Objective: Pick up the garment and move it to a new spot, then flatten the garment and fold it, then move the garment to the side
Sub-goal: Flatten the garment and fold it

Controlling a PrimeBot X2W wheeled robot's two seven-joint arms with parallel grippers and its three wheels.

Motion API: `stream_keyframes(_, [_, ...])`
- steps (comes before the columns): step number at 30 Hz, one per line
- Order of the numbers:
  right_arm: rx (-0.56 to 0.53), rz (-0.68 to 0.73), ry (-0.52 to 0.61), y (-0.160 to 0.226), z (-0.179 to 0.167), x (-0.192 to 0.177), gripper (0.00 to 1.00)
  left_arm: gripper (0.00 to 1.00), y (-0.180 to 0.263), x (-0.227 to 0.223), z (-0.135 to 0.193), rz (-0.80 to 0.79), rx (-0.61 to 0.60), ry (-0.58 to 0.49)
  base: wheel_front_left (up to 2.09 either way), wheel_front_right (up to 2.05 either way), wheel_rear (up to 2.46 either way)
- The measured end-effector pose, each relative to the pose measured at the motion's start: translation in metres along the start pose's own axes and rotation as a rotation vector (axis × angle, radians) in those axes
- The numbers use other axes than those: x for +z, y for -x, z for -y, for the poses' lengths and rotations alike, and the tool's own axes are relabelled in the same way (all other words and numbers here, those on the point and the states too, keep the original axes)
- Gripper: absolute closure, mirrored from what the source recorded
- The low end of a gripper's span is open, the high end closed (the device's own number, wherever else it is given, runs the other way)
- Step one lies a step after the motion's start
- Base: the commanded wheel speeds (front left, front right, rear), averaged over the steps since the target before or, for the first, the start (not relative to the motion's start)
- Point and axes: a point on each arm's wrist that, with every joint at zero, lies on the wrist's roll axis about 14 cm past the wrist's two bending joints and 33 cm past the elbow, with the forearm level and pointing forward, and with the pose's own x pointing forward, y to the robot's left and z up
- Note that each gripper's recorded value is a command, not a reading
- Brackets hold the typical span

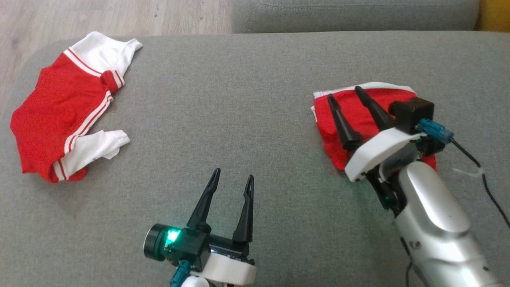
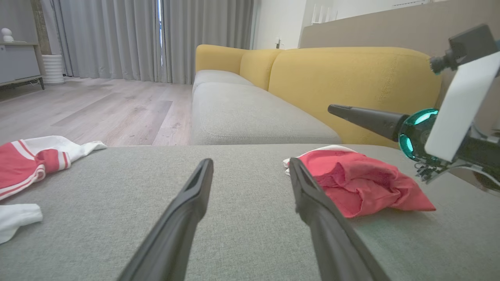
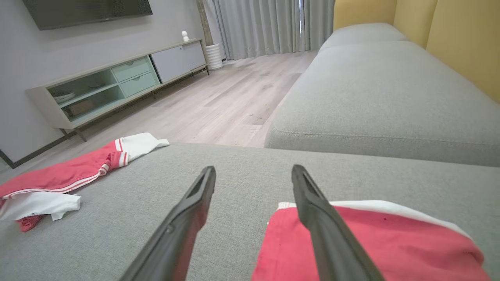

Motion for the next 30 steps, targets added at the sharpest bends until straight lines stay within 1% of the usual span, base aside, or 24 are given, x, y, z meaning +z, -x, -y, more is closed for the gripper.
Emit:
stream_keyframes(3, [-0.014, 0.038, 0.025, 0.011, 0.01, 0.009, 0.0, 0.0, 0.001, 0.003, 0.0, 0.008, 0.0, 0.001, 0.0, 0.0, 0.0])
stream_keyframes(7, [-0.09, 0.069, 0.052, 0.039, 0.043, 0.012, 0.0, 0.0, 0.005, 0.008, 0.001, 0.023, 0.003, -0.002, 0.0, 0.0, 0.0])
stream_keyframes(13, [-0.238, 0.02, 0.056, 0.09, 0.094, -0.011, 0.0, 0.0, 0.008, 0.012, -0.003, 0.037, 0.018, -0.002, 0.0, 0.0, 0.0])
stream_keyframes(14, [-0.249, 0.011, 0.056, 0.096, 0.098, -0.015, 0.25, 0.0, 0.009, 0.012, -0.004, 0.038, 0.022, -0.001, 0.0, 0.0, 0.0])
stream_keyframes(15, [-0.258, 0.002, 0.05, 0.1, 0.101, -0.019, 0.71, 0.0, 0.01, 0.012, -0.004, 0.036, 0.025, 0.001, 0.0, 0.0, 0.0])
stream_keyframes(16, [-0.263, -0.004, 0.045, 0.103, 0.103, -0.021, 1.0, 0.0, 0.011, 0.01, -0.004, 0.031, 0.027, 0.003, 0.0, 0.0, 0.0])
stream_keyframes(21, [-0.24, -0.044, 0.016, 0.097, 0.102, -0.03, 1.0, 0.0, 0.014, 0.006, -0.006, 0.017, 0.035, 0.012, 0.0, 0.0, 0.0])
stream_keyframes(23, [-0.213, -0.055, 0.018, 0.085, 0.101, -0.029, 1.0, 0.0, 0.013, 0.003, -0.006, 0.008, 0.037, 0.015, 0.0, 0.0, 0.0])
stream_keyframes(27, [-0.147, -0.066, 0.034, 0.049, 0.094, -0.019, 1.0, 0.0, 0.013, -0.002, -0.008, -0.007, 0.041, 0.015, 0.0, 0.0, 0.0])
stream_keyframes(30, [-0.105, -0.12, 0.056, 0.031, 0.085, -0.03, 1.0, 0.0, 0.012, -0.001, -0.012, -0.007, 0.052, 0.01, 0.0, 0.0, 0.0])
